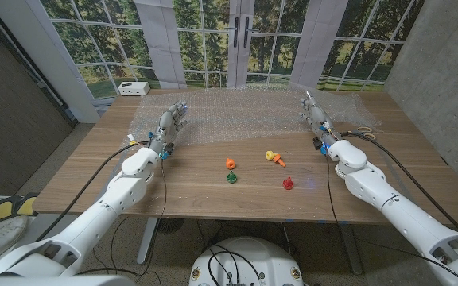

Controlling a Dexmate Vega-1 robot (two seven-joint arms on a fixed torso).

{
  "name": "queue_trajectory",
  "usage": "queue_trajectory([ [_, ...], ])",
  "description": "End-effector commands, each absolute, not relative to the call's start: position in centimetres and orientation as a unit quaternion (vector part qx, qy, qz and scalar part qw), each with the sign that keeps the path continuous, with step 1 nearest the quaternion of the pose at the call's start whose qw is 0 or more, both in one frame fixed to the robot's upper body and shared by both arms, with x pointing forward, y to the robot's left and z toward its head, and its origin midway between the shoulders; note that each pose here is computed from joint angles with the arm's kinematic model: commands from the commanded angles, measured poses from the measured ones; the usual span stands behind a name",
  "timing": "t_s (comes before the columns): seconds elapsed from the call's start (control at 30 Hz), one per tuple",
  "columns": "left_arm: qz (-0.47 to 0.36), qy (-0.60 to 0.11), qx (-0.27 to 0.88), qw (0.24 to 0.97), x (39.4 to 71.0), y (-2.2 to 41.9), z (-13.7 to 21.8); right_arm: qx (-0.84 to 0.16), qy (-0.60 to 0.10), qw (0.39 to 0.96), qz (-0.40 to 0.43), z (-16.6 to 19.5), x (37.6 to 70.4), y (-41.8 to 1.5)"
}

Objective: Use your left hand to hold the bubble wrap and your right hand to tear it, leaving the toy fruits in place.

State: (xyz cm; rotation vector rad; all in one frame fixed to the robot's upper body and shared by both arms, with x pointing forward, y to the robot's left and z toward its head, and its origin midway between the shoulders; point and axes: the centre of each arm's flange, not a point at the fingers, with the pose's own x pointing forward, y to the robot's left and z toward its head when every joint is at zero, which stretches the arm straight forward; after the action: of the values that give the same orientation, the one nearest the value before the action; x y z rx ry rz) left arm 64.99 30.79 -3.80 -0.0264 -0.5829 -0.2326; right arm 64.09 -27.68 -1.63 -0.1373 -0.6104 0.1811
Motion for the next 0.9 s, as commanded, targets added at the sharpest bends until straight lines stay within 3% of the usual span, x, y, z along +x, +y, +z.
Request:
queue_trajectory([
  [0.03,-0.131,-0.279,0.008,0.951,65.3,31.0,-3.9,-0.147,-0.315,0.936,0.057,-0.9,63.4,-27.4],
  [0.9,-0.121,-0.290,-0.007,0.949,64.4,29.5,-4.3,-0.254,-0.310,0.914,0.063,0.1,63.1,-28.4],
])
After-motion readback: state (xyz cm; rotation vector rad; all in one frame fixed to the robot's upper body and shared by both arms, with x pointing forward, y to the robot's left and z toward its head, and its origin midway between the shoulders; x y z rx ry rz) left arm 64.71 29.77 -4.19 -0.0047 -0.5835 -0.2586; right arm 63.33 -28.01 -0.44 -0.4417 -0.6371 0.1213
